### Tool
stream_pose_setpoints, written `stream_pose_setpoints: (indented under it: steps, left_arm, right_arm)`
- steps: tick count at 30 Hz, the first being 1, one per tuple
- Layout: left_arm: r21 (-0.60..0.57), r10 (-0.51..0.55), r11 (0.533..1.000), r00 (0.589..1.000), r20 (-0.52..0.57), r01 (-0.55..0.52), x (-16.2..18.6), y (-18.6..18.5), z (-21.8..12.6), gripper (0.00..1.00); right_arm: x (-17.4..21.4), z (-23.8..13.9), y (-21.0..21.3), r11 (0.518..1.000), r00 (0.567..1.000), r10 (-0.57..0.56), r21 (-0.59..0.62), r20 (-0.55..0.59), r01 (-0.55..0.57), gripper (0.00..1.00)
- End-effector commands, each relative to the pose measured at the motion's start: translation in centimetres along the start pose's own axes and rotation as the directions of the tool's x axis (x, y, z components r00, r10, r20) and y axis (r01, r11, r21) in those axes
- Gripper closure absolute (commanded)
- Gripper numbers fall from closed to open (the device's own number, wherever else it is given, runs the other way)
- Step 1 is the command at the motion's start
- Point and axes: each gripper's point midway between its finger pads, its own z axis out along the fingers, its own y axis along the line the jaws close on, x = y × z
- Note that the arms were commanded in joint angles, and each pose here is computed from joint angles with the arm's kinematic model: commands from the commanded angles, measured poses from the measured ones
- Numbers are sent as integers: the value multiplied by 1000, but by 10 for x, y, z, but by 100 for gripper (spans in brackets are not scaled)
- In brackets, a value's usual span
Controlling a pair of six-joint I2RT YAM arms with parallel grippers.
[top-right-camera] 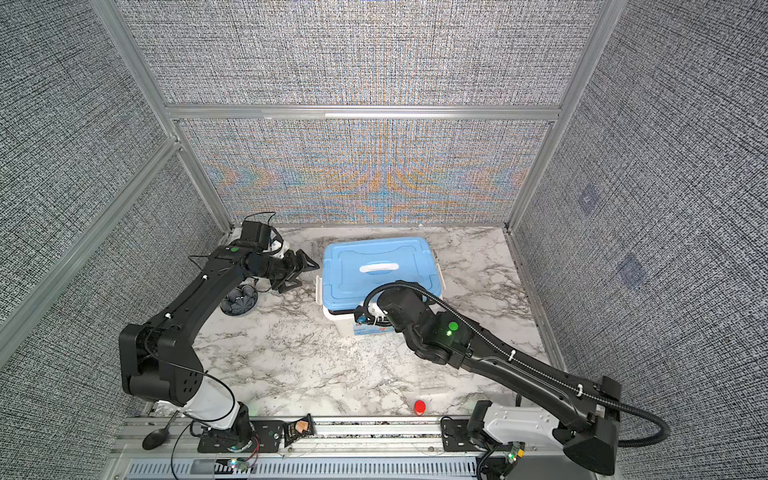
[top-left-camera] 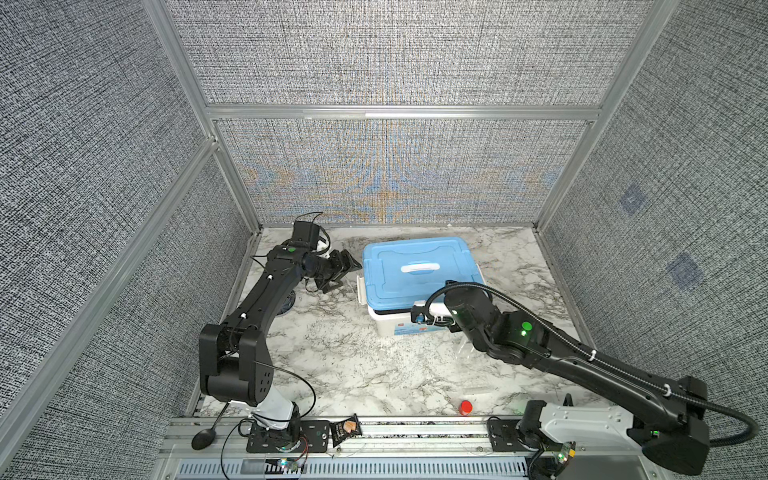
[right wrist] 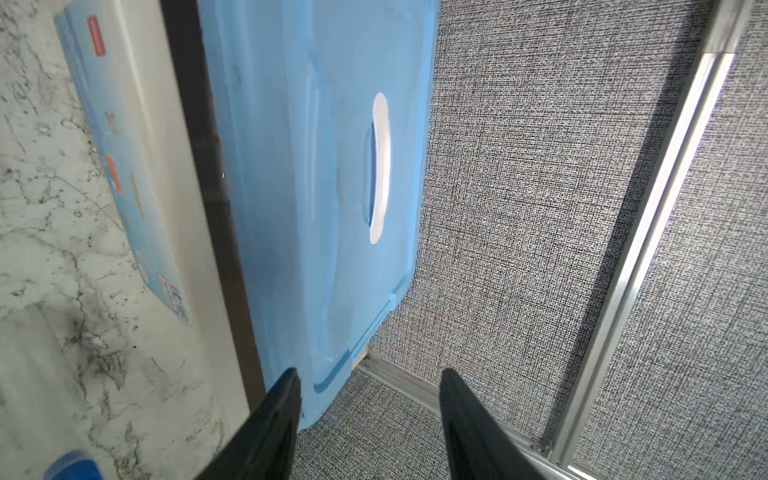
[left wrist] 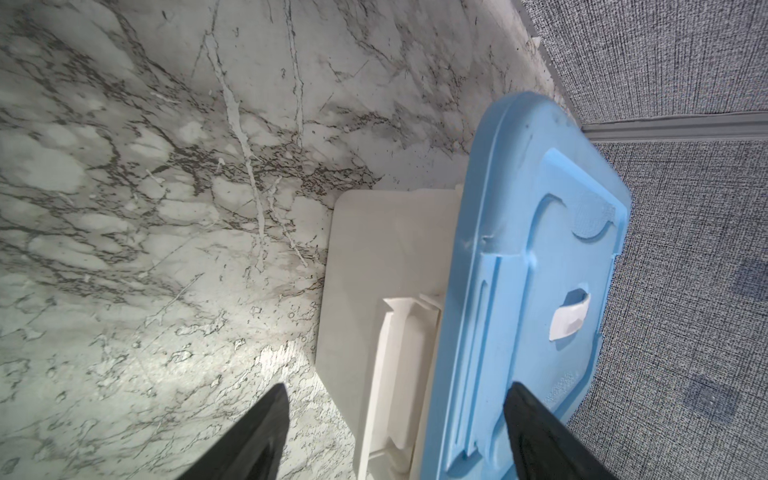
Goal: Organize the chemistry lab equipment
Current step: 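Move both grippers to opposite short edges of the blue lid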
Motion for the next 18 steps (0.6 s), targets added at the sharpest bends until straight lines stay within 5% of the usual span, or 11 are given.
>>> stream_pose_setpoints:
  steps: [1, 4, 8, 14, 18]
  left_arm:
    - [-5, 49, 999, 999, -18, -49, 3, -6, -9, 19]
    - [-26, 113, 993, 993, 22, -113, 2, -15, -22, 20]
    - [-99, 222, 971, 975, 18, -219, 11, -24, -30, 20]
    - [-209, 354, 908, 931, -85, -364, 40, -29, -20, 23]
    - [-281, 374, 874, 918, -130, -396, 52, -17, -17, 23]
  right_arm:
    - [-1, -5, -11, 979, 978, 203, -22, 51, -202, 37]
    - [23, 6, -25, 908, 908, 420, -4, -15, -420, 31]
    - [62, 19, -21, 676, 687, 705, -126, -179, -726, 28]
    - [90, 32, 3, 302, 341, 818, -158, -464, -940, 23]
    - [99, 37, 17, 97, 166, 803, -150, -573, -984, 21]
